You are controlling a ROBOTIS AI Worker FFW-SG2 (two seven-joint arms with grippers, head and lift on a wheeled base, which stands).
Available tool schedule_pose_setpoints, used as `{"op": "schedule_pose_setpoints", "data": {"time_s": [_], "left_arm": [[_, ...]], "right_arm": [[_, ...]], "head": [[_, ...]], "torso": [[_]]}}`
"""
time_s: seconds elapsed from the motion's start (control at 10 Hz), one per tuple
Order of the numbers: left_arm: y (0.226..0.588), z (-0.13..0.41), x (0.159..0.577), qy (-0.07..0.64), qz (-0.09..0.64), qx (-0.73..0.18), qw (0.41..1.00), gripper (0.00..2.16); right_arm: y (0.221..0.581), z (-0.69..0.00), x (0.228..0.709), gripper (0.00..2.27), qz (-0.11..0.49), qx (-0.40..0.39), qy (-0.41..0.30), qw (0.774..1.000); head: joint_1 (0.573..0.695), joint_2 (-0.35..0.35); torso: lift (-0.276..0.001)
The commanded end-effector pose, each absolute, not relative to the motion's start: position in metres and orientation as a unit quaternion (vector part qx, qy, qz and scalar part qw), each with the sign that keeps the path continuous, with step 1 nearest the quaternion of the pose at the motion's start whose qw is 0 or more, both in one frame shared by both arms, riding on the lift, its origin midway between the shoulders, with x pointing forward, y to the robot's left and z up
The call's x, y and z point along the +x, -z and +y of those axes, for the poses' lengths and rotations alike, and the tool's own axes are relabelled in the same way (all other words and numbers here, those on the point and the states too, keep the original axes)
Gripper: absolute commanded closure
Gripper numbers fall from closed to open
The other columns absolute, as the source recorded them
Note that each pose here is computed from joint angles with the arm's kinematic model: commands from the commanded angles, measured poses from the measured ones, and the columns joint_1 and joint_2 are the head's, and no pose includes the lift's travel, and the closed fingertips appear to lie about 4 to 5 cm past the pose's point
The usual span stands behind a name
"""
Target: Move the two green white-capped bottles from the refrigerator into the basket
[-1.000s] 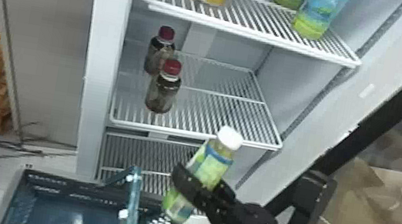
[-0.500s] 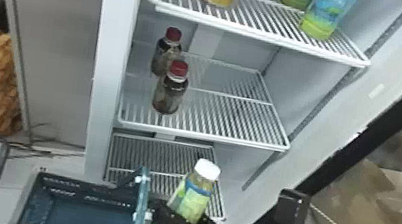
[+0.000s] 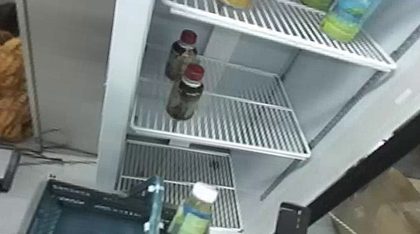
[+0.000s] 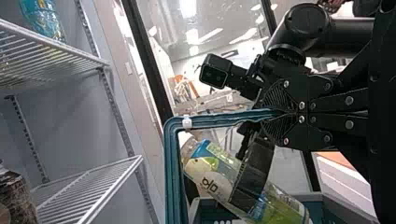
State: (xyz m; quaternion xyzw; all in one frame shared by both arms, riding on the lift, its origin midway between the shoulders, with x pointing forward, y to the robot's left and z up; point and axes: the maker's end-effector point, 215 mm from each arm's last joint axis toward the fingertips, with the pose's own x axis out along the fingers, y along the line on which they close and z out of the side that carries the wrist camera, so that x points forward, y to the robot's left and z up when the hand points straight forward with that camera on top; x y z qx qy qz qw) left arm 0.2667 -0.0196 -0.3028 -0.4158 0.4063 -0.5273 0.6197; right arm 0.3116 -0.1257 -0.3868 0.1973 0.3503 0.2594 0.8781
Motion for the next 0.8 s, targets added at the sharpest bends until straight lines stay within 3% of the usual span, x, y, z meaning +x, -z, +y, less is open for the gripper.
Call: {"op": "schedule_pose_setpoints", "data": {"time_s": [0.0, 0.2, 0.7], "left_arm": [[0.303, -0.02, 0.266, 0.527, 0.407, -0.416, 0.619, 1.13], [0.303, -0.019, 0.266, 0.527, 0.406, -0.417, 0.62, 1.13], [0.303, -0.02, 0.267, 0.527, 0.406, -0.415, 0.62, 1.13]], "right_arm": [[0.385, -0.127, 0.315, 0.49, 0.345, 0.197, -0.258, 0.881], [0.372, -0.133, 0.328, 0.35, 0.316, 0.196, -0.252, 0.893], [0.326, -0.169, 0.367, 0.34, 0.227, 0.156, -0.216, 0.937]], "head": [[0.695, -0.294], [0.695, -0.296], [0.695, -0.319]], "torso": [[-0.263], [-0.263], [-0.263]]}}
